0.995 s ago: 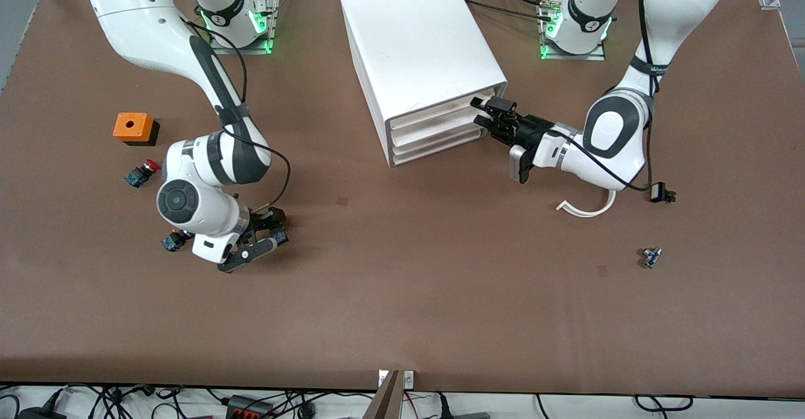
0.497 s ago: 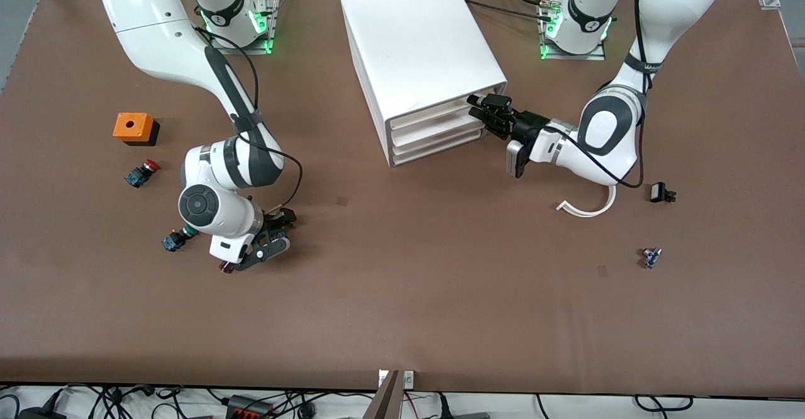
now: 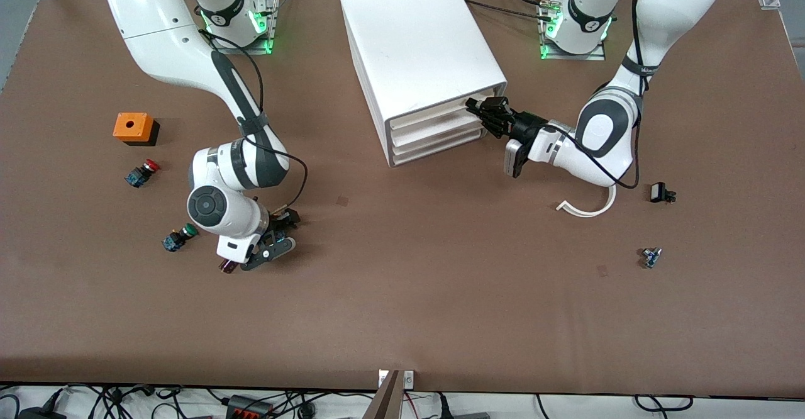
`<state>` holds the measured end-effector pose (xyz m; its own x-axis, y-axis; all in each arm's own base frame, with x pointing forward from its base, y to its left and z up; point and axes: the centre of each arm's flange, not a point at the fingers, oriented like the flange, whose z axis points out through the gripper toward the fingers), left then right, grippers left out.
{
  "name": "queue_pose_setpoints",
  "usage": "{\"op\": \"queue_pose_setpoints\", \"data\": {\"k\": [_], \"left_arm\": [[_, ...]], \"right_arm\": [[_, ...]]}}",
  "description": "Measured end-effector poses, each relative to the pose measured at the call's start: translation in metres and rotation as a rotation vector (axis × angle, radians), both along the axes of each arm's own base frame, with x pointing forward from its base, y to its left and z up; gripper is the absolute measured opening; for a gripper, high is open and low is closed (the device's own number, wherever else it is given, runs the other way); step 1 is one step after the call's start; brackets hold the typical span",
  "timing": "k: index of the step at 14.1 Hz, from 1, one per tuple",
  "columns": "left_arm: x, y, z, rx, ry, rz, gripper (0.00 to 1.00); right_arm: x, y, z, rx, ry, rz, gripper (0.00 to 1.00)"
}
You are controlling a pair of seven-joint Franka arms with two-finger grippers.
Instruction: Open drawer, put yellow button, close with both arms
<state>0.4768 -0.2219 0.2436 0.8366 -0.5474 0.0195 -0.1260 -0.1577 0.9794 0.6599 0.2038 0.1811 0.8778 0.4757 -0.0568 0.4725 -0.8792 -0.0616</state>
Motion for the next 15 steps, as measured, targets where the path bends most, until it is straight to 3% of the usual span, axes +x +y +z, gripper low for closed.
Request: {"op": "queue_pose_setpoints", "data": {"k": [1,4,6,10,13,15], "left_arm": [[0.002,0.0,0.001,-0.001,-0.004,0.001,0.15],[0.011,0.006,0.004,0.006,-0.023,0.021,0.15],[0.022,0.012,0.003,0.01,-0.037,0.042,0.15],[0.06,0.025,-0.002,0.002,-0.071,0.08,0.15],[0.084,0.036,-0.004,-0.003,-0.095,0.102,0.15],[0.095,0.046,-0.001,0.01,-0.117,0.11,0.15]], "right_arm": [[-0.001,0.001,-0.003,-0.001,0.004,0.002,0.93],[-0.001,0.001,-0.003,-0.002,0.003,0.003,0.58],[0.001,0.001,0.0,0.0,-0.002,0.002,0.41],[0.011,0.007,0.018,0.013,-0.041,0.007,0.41],[0.025,0.033,0.085,0.052,-0.14,0.027,0.41],[0.025,0.05,0.142,0.065,-0.153,0.047,0.41]]}}
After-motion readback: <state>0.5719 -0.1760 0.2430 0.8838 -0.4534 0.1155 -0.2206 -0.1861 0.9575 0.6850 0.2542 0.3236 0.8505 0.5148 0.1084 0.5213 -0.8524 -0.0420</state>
